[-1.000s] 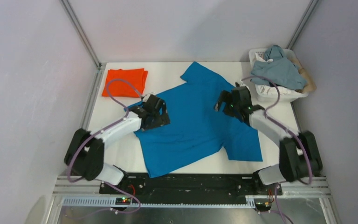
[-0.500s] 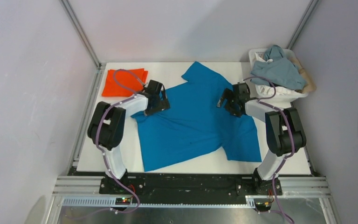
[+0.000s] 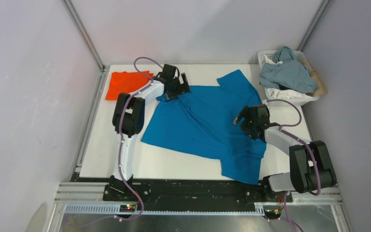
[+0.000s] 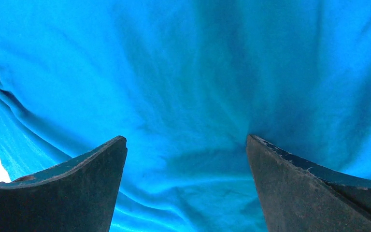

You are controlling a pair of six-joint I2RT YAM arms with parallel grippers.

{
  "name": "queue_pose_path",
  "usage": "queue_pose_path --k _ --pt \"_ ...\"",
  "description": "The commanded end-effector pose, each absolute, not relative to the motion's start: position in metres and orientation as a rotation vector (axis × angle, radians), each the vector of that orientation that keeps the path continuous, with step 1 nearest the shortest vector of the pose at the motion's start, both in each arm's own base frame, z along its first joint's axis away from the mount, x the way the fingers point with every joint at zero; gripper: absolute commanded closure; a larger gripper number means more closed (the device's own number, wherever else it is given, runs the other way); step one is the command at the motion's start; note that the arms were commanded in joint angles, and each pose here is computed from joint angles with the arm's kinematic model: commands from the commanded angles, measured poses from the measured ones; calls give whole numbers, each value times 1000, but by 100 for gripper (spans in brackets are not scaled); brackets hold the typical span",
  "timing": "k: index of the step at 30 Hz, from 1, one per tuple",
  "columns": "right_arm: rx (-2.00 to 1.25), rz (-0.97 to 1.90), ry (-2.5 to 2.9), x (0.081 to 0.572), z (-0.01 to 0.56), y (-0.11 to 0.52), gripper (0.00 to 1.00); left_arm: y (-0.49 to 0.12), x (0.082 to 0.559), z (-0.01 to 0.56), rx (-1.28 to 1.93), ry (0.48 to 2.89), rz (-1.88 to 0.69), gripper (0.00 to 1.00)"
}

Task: Fold and stack the t-shirts
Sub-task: Flatten out the tshirt

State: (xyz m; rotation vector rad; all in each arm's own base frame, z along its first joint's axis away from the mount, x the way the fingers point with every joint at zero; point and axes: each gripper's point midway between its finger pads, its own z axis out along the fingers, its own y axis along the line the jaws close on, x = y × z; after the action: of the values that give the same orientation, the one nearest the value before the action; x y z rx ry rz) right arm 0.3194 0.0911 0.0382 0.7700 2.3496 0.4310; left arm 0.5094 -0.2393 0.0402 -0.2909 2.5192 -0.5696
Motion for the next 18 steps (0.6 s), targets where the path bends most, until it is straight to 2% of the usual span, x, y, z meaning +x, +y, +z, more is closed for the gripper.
queue_pose_path --k 1,10,14,18 --pt "833 357 2400 307 17 80 0 -254 506 30 -323 2582 -687 0" --pt "835 314 2381 322 19 81 0 -169 462 24 -470 2635 -383 0" --pt "836 302 2363 320 27 79 1 -158 446 27 -436 2661 -343 0" --pt "781 338 2336 329 41 83 1 -158 453 47 -376 2634 -333 0"
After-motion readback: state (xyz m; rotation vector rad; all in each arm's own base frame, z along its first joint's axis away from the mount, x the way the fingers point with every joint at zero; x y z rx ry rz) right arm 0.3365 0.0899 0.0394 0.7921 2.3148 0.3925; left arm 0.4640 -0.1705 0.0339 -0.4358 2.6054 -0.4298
